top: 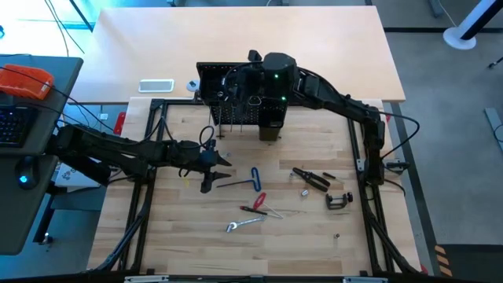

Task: Hang tools onto peg board
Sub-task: Put the socket into the top black bin on the pegboard

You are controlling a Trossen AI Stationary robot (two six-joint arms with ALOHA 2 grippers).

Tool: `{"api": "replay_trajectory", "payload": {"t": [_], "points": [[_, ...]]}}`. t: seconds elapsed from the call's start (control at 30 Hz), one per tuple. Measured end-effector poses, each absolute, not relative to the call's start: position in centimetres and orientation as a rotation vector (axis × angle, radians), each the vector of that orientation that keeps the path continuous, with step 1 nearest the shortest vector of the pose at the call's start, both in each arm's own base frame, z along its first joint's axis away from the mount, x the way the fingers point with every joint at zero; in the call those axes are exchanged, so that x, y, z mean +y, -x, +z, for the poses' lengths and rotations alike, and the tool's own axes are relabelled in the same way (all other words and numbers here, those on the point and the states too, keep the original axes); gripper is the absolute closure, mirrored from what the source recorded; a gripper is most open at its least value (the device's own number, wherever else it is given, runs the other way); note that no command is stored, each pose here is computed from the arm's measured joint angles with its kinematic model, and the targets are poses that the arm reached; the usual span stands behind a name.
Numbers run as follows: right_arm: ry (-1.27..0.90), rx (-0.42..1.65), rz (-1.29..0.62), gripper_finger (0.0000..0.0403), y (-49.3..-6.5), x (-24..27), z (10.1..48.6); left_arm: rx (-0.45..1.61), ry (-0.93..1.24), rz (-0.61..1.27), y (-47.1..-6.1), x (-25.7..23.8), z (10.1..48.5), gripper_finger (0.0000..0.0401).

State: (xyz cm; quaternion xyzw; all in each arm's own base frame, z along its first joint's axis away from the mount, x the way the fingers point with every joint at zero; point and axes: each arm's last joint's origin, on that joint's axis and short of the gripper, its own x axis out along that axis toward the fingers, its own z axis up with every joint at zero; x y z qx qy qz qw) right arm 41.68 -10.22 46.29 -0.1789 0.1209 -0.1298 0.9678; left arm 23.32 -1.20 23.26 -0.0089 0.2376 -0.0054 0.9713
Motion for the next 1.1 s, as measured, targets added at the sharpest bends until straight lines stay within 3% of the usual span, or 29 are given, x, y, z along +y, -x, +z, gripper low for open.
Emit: {"api": "replay_trajectory", "payload": {"t": [0.53, 0.87, 1.1], "points": [[0.37, 0.243, -0.227, 0.0303, -41.71, -10.11, 46.25, 0.482, 0.019, -0.011, -23.31, -1.2, 23.24, 0.0224], [0.353, 0.246, -0.244, 0.0246, -41.69, -10.17, 46.22, 0.482, 0.026, -0.009, -23.31, -1.2, 23.24, 0.0224], [0.371, 0.235, -0.24, 0.024, -41.69, -9.84, 46.51, 0.482, 0.026, -0.009, -23.31, -1.2, 23.23, 0.0224]]}}
